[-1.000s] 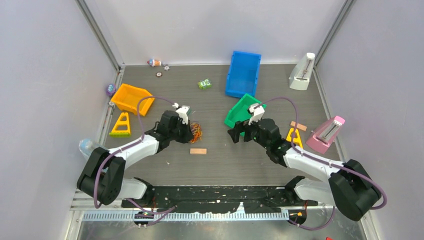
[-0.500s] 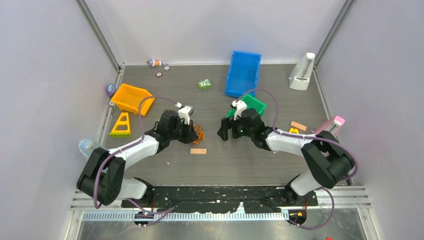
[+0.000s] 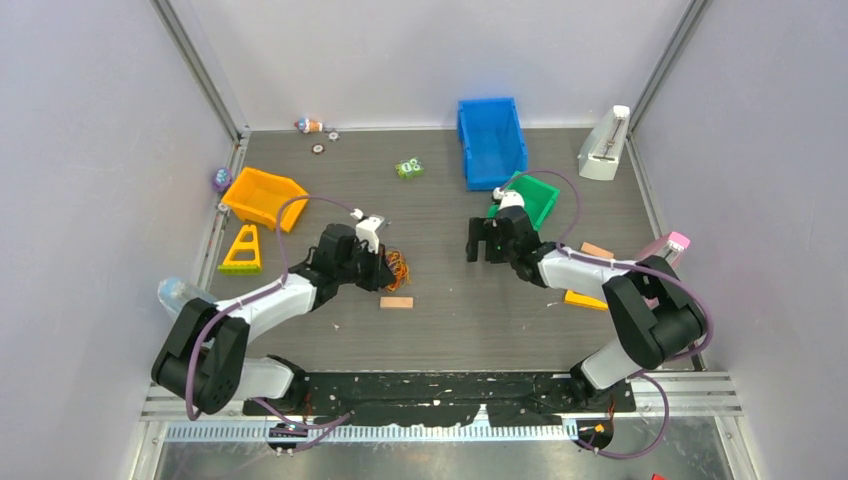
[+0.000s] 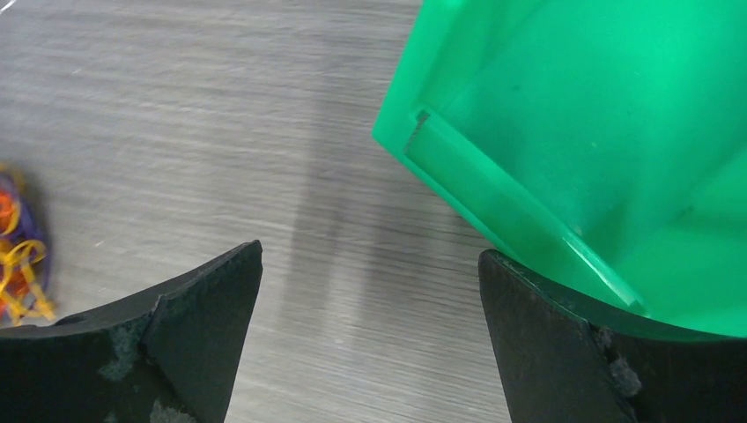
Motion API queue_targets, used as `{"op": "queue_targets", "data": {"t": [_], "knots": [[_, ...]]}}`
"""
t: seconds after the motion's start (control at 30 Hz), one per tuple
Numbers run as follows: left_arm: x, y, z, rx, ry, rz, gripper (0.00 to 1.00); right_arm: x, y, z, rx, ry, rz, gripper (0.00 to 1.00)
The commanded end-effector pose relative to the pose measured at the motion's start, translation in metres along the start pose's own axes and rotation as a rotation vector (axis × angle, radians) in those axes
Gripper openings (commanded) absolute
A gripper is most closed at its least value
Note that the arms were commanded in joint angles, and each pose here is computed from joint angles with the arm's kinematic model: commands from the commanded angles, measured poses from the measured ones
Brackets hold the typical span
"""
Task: Untangle the cables
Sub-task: Move the bin to the center of the board, then move the cable to the center of the board.
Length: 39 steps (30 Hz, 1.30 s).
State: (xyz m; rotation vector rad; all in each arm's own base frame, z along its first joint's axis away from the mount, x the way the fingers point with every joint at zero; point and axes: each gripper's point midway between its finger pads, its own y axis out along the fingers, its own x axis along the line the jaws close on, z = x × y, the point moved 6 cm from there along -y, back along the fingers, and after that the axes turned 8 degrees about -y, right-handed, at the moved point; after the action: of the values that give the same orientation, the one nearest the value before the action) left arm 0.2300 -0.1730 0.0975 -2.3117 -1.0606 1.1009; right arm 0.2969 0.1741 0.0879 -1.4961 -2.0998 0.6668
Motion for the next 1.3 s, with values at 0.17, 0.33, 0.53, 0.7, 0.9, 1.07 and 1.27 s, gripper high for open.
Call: {"op": "queue_targets", "data": {"t": [0.17, 0.33, 0.53, 0.7, 0.9, 1.07, 1.27], "knots": [[-0.010, -0.005, -0.008, -0.051, 0.034, 0.052, 0.00, -0.007, -0.028, -0.029, -0.202, 0.026, -0.049, 0.97], [-0.013, -0.008, -0.009, -0.067, 0.046, 0.075, 0.00, 0.019, -0.040, -0.028, -0.265, -0.054, -0.203, 0.97], [-0.011, -0.013, -0.009, -0.107, 0.052, 0.052, 0.04, 0.043, -0.039, -0.025, -0.251, -0.101, -0.298, 0.99], [0.004, -0.014, -0.009, -0.115, 0.016, -0.086, 0.49, 0.054, -0.036, -0.023, -0.228, -0.109, -0.341, 1.00], [0.018, -0.013, -0.011, -0.099, -0.024, -0.213, 0.60, 0.057, -0.036, -0.022, -0.220, -0.119, -0.350, 1.00], [0.018, -0.003, -0.011, -0.049, -0.032, -0.201, 0.61, 0.060, -0.035, -0.020, -0.210, -0.123, -0.368, 1.00], [0.016, 0.013, -0.003, 0.091, -0.045, -0.152, 0.44, 0.067, -0.034, -0.018, -0.193, -0.135, -0.395, 1.00]]}}
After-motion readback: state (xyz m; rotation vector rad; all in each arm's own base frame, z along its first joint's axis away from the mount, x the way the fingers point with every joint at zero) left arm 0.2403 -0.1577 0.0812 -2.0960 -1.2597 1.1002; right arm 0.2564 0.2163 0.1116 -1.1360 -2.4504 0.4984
